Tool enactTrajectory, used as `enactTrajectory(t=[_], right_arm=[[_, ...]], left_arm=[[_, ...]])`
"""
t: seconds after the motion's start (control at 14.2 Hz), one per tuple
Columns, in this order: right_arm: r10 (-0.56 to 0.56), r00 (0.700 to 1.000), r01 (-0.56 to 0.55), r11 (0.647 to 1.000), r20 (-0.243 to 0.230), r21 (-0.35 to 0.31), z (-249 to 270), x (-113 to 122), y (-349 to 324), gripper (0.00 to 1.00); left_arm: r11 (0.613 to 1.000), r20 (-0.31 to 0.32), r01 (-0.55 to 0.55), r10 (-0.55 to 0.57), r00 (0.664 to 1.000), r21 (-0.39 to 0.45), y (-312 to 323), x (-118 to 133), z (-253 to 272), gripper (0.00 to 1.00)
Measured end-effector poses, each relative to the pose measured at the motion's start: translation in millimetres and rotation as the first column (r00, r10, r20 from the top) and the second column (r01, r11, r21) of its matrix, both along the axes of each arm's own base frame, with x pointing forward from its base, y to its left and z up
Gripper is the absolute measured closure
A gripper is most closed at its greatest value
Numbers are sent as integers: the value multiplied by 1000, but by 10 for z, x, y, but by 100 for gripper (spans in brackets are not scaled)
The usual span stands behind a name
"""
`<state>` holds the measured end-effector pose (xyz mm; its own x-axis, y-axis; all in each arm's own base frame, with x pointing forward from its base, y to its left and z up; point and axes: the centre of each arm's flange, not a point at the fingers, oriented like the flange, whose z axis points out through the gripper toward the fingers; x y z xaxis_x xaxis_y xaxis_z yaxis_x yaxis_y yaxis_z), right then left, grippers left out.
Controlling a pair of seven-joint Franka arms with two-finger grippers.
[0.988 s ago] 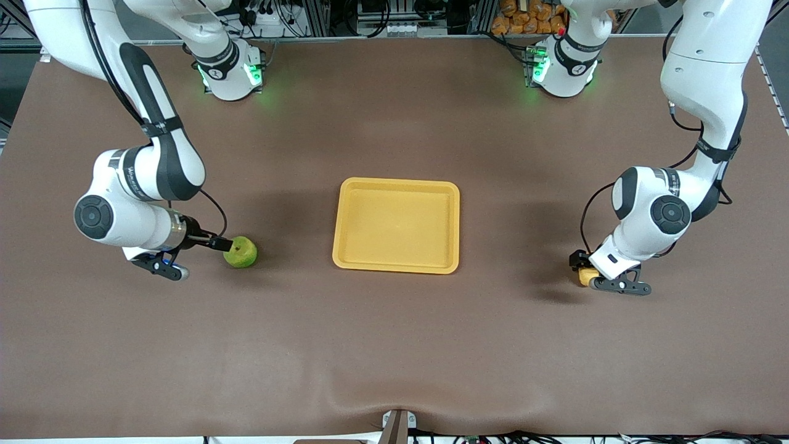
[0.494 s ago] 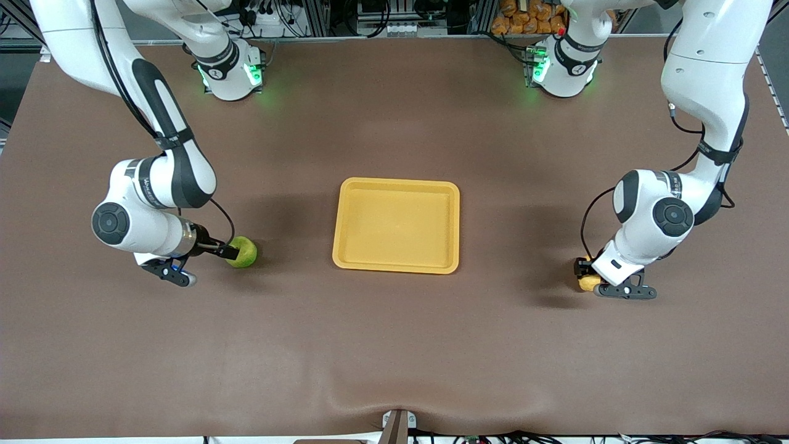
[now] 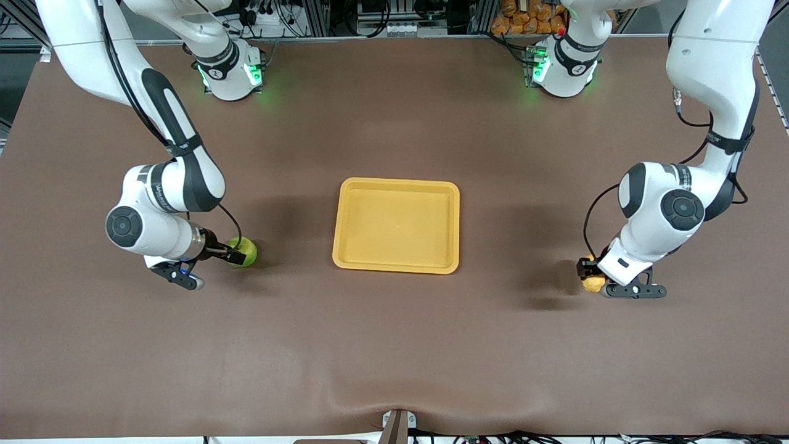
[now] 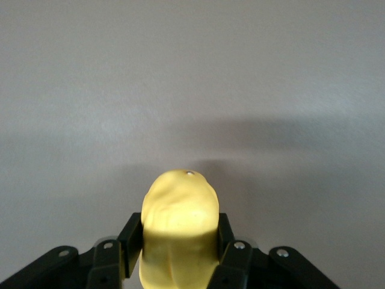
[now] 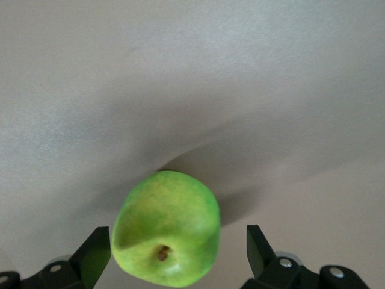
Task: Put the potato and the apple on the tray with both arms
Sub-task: 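Close the right gripper on the apple while the left gripper grips the potato, then carry the potato with the left gripper over the tray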
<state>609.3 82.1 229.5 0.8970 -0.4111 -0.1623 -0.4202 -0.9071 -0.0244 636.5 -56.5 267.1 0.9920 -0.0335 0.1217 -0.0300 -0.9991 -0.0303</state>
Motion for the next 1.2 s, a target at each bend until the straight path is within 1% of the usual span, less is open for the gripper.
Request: enactTrajectory(t=[0.21,0.35,0.64,0.85,1.06,1.2], right_arm=[[-2,1000,2,1000,-6,1,-53,-11,46,0],[-3,1000,3,1000,-10,0,-79,-15,47,0],[-12,1000,12,1000,-19,-2,-129,-26,58,0],[-18,1000,18,1000,-25,-4,-177,-36,75,0],[-19,999,18,1000,-31,-5,-268,-45,82,0],[-18,999,18,1000,-27,-5,-320,-42,91,0]], left_arm=[[1000,-43,-20,20,999,7,-244,-116,408,47],[999,-59,-38,38,998,10,-457,-212,658,47],[996,-49,-82,81,996,-25,-1142,-406,925,47],[997,-40,-55,53,998,-56,-1716,-564,1042,47],[999,-56,-12,9,998,-51,-2300,-765,1194,47],[999,-48,3,-5,999,-39,-2682,-873,1248,47]])
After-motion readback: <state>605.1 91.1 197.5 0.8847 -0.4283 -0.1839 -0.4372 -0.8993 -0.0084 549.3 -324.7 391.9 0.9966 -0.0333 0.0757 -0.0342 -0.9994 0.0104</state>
